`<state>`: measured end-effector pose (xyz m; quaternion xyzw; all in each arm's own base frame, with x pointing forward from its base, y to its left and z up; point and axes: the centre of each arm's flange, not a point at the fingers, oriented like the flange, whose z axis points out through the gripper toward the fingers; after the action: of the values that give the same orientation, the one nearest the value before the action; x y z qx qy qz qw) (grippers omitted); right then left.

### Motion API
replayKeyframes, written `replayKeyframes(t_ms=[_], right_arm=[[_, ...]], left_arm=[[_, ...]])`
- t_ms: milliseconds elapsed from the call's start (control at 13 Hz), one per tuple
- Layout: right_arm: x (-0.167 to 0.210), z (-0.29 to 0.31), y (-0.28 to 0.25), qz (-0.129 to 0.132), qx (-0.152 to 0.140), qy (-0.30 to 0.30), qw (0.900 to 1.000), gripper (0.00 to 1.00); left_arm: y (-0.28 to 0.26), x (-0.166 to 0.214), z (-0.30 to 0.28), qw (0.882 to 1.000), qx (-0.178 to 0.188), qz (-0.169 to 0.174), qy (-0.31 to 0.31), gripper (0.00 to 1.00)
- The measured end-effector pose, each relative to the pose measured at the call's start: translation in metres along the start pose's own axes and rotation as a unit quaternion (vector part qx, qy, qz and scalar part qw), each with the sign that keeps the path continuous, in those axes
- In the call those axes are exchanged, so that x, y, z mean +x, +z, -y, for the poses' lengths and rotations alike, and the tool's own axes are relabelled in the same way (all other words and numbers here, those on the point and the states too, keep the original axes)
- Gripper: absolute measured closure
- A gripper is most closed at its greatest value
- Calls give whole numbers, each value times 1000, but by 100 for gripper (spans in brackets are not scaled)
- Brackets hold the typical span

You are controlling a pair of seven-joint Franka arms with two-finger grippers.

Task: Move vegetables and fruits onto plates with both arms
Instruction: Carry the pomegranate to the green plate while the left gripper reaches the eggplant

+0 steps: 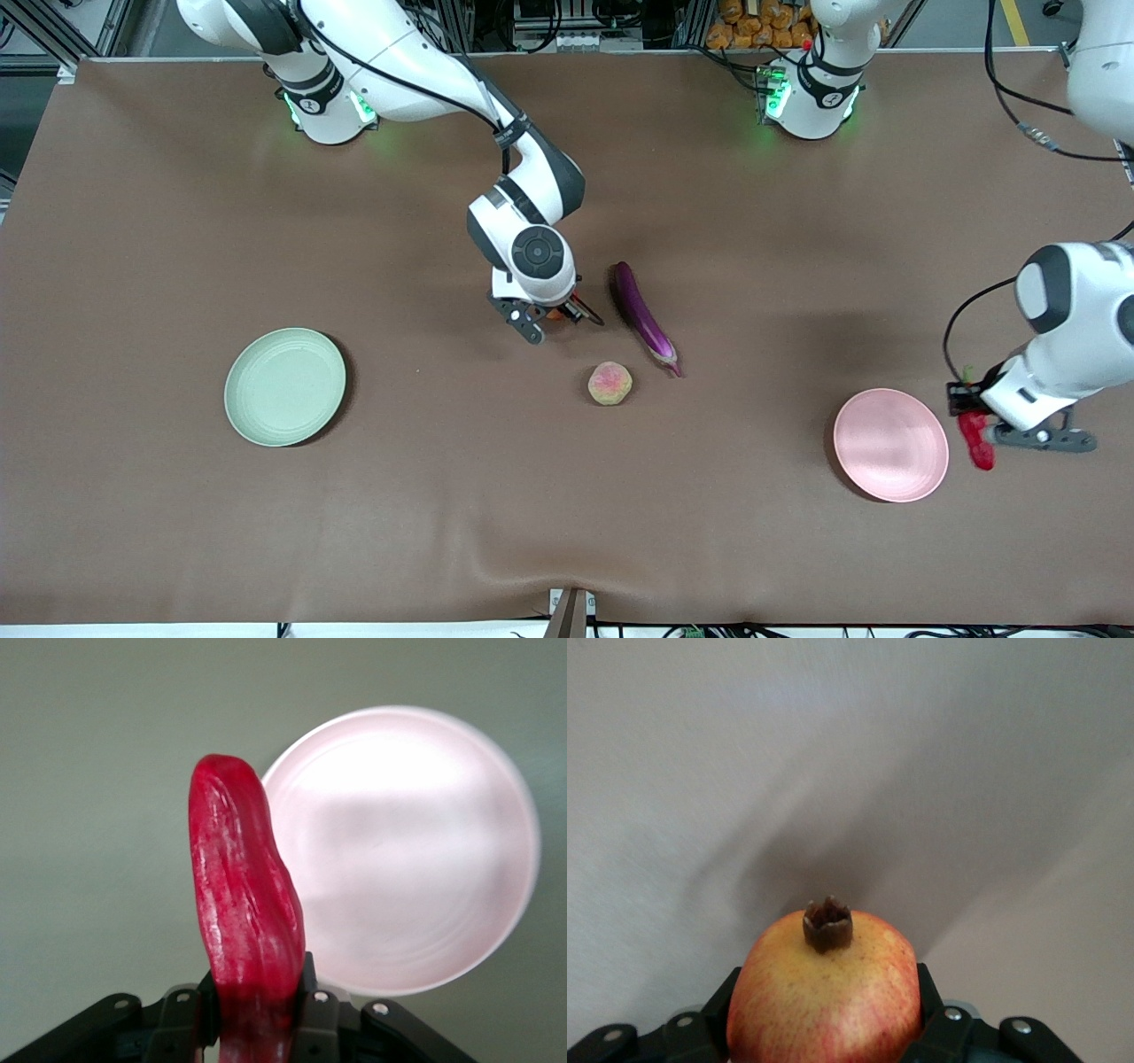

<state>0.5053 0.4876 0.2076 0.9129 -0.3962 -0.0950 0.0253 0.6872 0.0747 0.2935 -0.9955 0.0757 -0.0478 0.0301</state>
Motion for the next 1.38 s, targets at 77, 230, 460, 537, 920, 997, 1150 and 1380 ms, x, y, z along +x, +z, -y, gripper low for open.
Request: replayKeyframes(t_ms=[77, 230, 460, 537, 920, 997, 1150, 1380], right_arm=[[11, 2, -11, 2, -7, 7, 1000, 24], [43, 0, -43, 13, -41, 2, 999, 24], [110, -23, -108, 36, -71, -71, 994, 24], [143, -37, -133, 45, -69, -88, 993, 24], [311, -126, -163, 86, -56, -178, 979, 24], [336, -143, -155, 89, -57, -198, 975, 24], [370, -165, -145, 89, -51, -234, 967, 24], [419, -203, -113, 79, -23, -305, 949, 24]], left_arm=[[5, 6, -6, 1000, -4, -1, 3, 68], [23, 15, -9, 1000, -13, 0, 2, 68], [43, 25, -21, 1000, -24, 3, -12, 67], [48, 27, -23, 999, -27, 4, -17, 61], [50, 33, -18, 999, -28, -1, -26, 7], [45, 35, -18, 999, -28, -3, -32, 0], [31, 38, -39, 997, -33, 14, -62, 0], [-7, 42, -123, 991, -46, 51, -119, 0]])
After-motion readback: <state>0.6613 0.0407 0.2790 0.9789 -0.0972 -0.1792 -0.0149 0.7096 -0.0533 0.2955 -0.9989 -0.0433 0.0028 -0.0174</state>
